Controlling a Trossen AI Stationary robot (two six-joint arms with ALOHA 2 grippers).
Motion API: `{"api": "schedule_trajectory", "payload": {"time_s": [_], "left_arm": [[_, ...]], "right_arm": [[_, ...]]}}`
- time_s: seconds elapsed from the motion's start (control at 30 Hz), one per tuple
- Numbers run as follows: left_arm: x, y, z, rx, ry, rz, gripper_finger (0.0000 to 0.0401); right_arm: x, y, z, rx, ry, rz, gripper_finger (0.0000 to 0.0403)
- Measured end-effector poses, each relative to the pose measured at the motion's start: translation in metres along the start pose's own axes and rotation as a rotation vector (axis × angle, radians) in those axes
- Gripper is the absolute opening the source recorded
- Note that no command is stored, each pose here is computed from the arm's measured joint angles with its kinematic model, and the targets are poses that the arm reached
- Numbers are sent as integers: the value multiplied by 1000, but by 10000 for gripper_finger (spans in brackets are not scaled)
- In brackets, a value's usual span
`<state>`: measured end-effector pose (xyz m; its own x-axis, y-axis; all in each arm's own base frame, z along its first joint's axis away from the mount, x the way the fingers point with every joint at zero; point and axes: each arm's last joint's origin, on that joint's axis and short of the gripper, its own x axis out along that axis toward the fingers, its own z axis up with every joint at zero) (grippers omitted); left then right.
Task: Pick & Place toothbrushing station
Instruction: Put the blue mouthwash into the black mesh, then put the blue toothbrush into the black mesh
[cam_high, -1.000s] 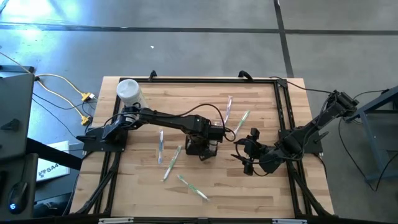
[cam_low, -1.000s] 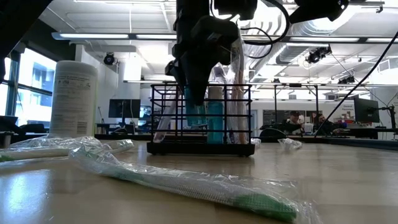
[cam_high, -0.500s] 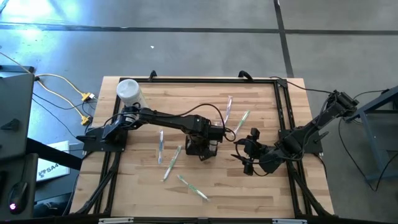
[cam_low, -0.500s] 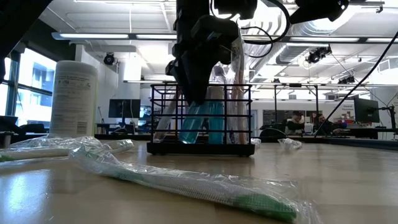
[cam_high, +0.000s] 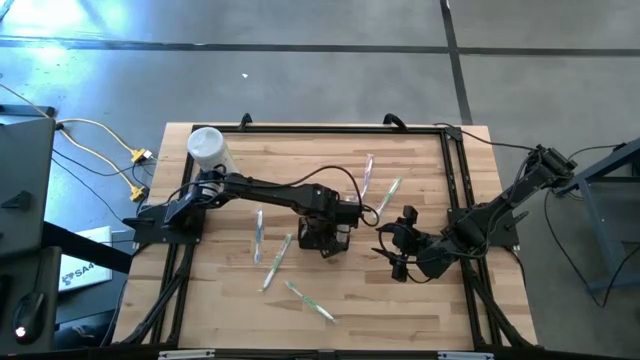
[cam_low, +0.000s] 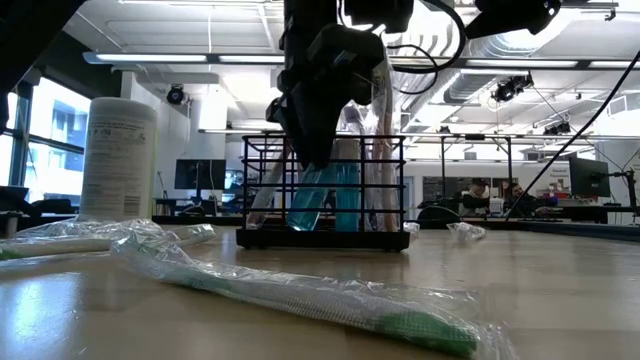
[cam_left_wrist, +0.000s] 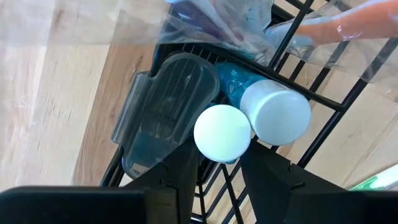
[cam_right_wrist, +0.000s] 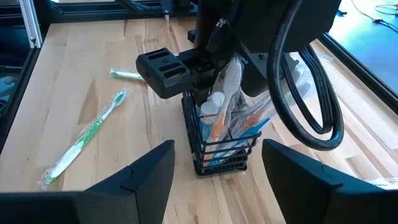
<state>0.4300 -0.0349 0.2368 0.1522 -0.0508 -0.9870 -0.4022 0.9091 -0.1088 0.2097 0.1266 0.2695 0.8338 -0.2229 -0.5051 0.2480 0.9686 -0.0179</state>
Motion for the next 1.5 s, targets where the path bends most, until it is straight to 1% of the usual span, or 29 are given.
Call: {"api": "schedule_trajectory", "payload": {"time_s": [0.5,0.9,1.03,1.13,1.23,1.4,1.5], "left_arm": [[-15,1,-3,1,11,1,118],[-16,1,-3,1,8,-2,118],[-26,1,-5,1,-11,-12,118],[-35,1,-5,1,2,-5,118],[-46,-1,-2,3,-37,-25,118],[-64,-3,-1,3,-64,-40,118],[-69,-3,-1,3,-65,-40,118]], "right_arm": [[0,0,0,0,0,0,235],[0,0,0,-1,0,0,235],[0,0,0,0,0,0,235],[0,0,0,-1,0,-1,235],[0,0,0,-1,1,-1,235],[0,0,0,-1,1,-1,235],[0,0,0,-1,1,-1,235]]}}
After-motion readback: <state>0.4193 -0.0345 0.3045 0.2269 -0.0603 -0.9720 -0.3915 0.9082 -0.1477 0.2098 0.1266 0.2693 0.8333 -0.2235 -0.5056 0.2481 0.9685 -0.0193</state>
